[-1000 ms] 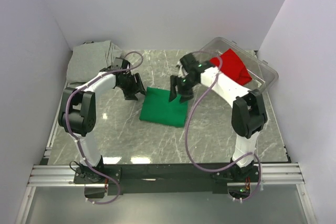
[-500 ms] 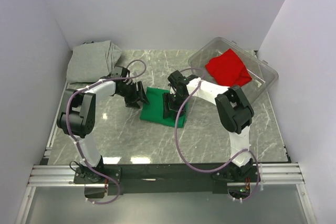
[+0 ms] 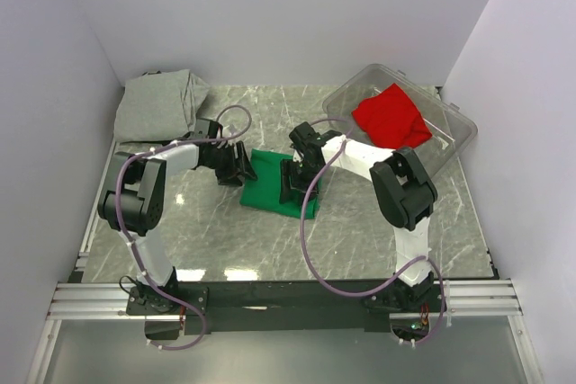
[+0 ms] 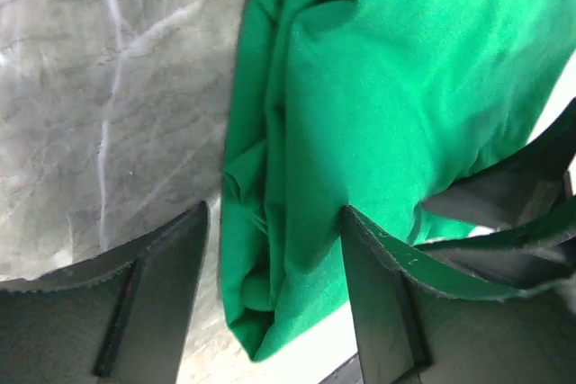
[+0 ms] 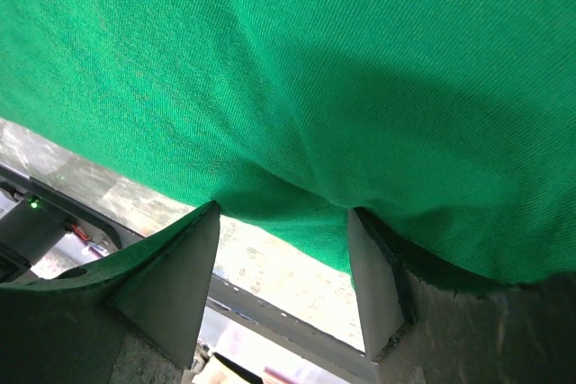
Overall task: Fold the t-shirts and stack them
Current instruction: Fold the tshirt, then neatly place the folded tshirt to the corner
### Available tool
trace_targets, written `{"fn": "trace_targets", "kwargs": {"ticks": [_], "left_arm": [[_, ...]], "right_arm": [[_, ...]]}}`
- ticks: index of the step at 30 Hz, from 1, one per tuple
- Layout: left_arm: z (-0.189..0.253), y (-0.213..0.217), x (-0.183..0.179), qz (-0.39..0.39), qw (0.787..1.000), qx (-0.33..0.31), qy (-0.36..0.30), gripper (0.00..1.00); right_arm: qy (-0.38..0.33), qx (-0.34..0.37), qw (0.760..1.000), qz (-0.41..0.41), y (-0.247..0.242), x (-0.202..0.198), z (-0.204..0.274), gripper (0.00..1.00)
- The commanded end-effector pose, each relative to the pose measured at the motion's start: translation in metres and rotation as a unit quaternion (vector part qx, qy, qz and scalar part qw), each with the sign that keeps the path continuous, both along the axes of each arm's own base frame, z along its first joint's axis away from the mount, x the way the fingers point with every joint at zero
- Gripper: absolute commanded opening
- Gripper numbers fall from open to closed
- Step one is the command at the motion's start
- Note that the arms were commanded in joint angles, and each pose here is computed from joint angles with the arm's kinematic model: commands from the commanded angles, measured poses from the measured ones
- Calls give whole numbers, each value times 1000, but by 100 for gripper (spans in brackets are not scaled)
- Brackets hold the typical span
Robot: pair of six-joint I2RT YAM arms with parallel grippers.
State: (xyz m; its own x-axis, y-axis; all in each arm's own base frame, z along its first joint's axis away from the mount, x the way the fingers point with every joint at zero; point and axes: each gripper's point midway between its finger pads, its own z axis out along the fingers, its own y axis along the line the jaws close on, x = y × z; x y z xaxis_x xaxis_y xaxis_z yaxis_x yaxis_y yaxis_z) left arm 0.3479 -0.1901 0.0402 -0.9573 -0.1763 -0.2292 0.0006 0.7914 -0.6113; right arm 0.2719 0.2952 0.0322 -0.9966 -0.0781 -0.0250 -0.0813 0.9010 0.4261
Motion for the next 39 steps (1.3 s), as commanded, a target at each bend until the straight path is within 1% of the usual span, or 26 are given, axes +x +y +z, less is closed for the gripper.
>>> {"fn": "trace_targets", "kwargs": {"ticks": [1, 3, 5, 11, 13, 14, 17, 22, 28, 31, 32, 33, 34, 37, 38, 39], "left_arm": [[-11, 8, 9, 33, 999, 24, -27, 66], [-11, 12, 16, 49, 997, 29, -46, 66], [-13, 10, 17, 50, 997, 24, -47, 67], [-36, 7, 13, 50, 998, 16, -24, 67], [-50, 8, 8, 51, 998, 23, -10, 68], [-62, 12, 6, 56, 998, 38, -1, 68], [-78, 12, 0, 53, 997, 54, 17, 68], [-86, -4, -9, 35, 997, 57, 27, 68], [-98, -32, -37, -9, 996, 64, 55, 66], [-103, -38, -49, -24, 995, 78, 64, 60], [-104, -38, -50, -25, 994, 85, 65, 53], [-105, -35, -53, -23, 993, 93, 71, 48], [-107, -30, -52, -17, 992, 106, 69, 38], [-103, -22, -51, -8, 989, 129, 68, 24], [-100, -17, -46, -2, 988, 145, 58, 18], [-98, -14, -43, 1, 986, 155, 54, 15]], "right_arm": [[10, -45, 999, -5, -20, -8, -18, 66], [8, -39, 999, -6, -18, -8, -15, 66], [7, -36, 999, -5, -17, -8, -14, 66], [7, -27, 1000, -5, -14, -8, -11, 66], [6, -20, 1000, -5, -11, -7, -8, 66], [4, -17, 1000, -3, -9, -6, -7, 66], [1, -7, 1000, -2, -6, -4, -3, 66], [-1, 1, 1000, 4, -4, -4, -1, 66], [-1, 2, 1000, 16, -4, -5, -4, 66], [-3, 6, 1000, 20, -2, -3, -3, 66], [-2, 6, 1000, 21, -2, -3, -4, 66], [-2, 7, 1000, 24, -2, -3, -4, 66], [-3, 8, 1000, 24, -1, -3, -3, 66], [-9, 10, 1000, 27, -1, -1, 2, 66], [-11, 11, 999, 28, -1, -1, 5, 66], [-14, 11, 999, 30, -1, -1, 7, 67]]}}
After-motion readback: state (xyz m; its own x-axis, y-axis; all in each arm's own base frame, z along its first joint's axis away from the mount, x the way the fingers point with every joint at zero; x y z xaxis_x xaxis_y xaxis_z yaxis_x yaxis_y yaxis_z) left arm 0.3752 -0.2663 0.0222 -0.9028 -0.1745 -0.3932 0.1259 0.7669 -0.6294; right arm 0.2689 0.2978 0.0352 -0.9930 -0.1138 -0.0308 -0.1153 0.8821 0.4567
